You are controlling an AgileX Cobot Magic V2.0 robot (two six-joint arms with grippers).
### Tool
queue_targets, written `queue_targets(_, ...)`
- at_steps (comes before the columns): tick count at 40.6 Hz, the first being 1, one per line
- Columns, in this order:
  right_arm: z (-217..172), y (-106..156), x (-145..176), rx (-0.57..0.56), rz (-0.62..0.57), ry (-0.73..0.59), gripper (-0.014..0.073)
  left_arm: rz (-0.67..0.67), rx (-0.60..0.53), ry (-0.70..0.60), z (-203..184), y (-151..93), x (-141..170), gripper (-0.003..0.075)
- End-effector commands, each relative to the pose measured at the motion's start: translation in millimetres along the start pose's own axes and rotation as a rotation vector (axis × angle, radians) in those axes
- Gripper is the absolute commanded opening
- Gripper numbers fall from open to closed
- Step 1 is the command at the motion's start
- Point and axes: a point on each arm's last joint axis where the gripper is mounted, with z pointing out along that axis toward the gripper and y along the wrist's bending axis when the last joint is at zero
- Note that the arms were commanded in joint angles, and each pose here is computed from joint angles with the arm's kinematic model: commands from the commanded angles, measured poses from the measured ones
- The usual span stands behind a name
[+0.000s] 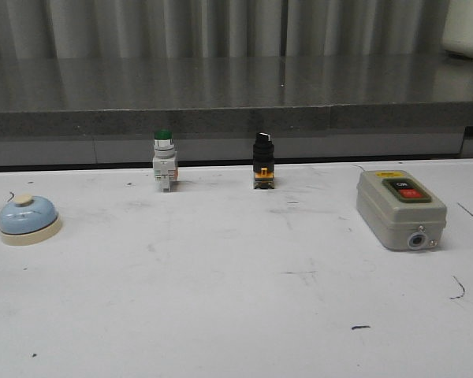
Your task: Place and press bell with both arms
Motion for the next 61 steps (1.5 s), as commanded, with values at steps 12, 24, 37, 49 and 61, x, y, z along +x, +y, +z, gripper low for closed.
queue_targets(12, -1.8, 0.3, -10.3, 0.001, -0.003, -0.102, -0.0069, -0.004, 0.006, -0.075, -0.7, -0.3, -0.2, -0.0020)
queue_targets(24, -1.8, 0.3, -10.3, 0.001, -0.003, -0.102, -0.0069, -0.004, 0.006, -0.075, -0.7, -0.3, -0.2, -0.0020)
queue_targets(37, -2.2, 0.5, -13.1, 0.000, -0.003, -0.117, -0.0069, -0.004, 0.011, -0.125, -1.2, -0.7, -5.2, -0.0020)
queue_targets(49, -14.5, 6.2, -69.9, -0.007, -0.023, -0.155, -0.0069, -0.035, 0.019, -0.275, -14.3, -3.3, -66.3, -0.0020)
queue_targets(61, -7.8, 13.0, -143.4, 0.002, -0.037, -0.014, -0.0069, -0.041, 0.011, -0.136, -23.7, -7.0, -147.7, -0.0020)
